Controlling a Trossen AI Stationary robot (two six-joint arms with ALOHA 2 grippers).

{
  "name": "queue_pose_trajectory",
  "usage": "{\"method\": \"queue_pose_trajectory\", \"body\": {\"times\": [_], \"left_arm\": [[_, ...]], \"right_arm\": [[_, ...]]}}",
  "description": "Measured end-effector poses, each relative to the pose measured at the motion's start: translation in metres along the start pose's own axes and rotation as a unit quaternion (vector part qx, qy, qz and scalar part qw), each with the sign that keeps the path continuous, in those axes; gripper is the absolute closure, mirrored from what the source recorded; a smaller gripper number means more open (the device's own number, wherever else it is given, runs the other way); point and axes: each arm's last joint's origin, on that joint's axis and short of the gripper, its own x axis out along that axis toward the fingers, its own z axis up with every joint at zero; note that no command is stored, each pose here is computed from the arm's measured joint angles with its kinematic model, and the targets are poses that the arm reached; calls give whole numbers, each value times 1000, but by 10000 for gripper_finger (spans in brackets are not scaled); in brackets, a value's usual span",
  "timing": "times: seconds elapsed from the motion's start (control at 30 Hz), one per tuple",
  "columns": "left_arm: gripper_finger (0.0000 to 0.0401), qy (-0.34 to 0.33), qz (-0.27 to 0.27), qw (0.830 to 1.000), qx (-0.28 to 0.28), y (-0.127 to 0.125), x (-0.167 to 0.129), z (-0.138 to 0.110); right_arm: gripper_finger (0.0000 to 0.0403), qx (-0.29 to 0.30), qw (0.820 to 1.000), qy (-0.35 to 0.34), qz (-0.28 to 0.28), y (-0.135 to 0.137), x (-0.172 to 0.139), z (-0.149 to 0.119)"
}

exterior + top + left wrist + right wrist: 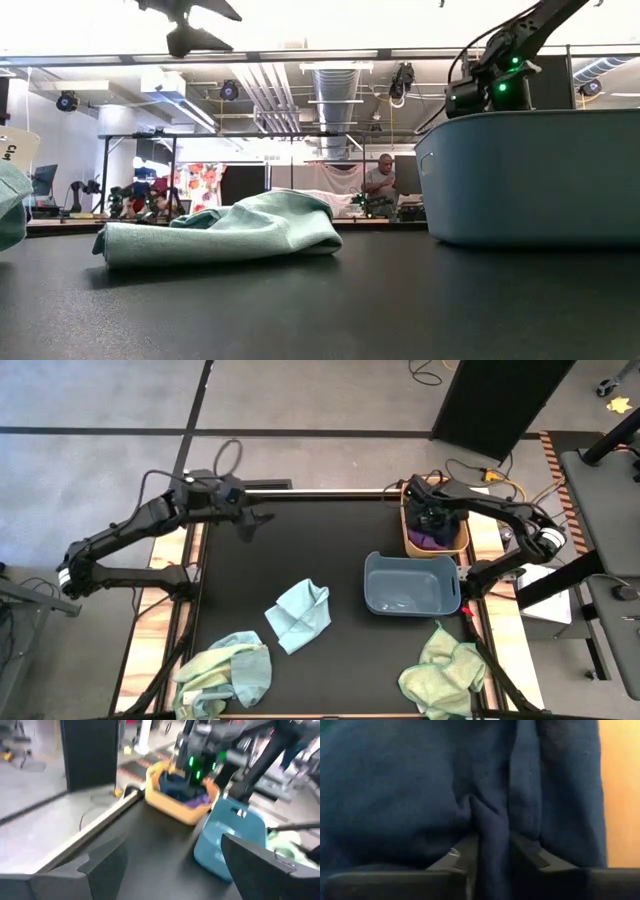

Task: Sort towels by color in basket
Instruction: Put the blue towel into the yellow bin, then put the right light blue towel into the gray bin

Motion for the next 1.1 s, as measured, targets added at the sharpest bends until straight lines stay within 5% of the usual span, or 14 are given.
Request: {"method": "queue_pose_trajectory", "body": {"times": [0.3, 0.53, 0.73, 1.1], "left_arm": [[101, 140, 14, 990, -12, 4, 21, -39], [101, 243, -17, 966, -82, -16, 34, -89], [101, 266, -51, 956, -109, -69, 39, -120], [101, 285, -66, 956, -5, -132, 71, -178]], "right_arm": [[177, 5, 999, -20, 28, -7, -28, 11], [106, 16, 987, -145, 71, -21, -84, 12], [75, -36, 948, -285, 136, -11, -122, -5], [74, -256, 851, -356, 289, 35, -192, -84]]}}
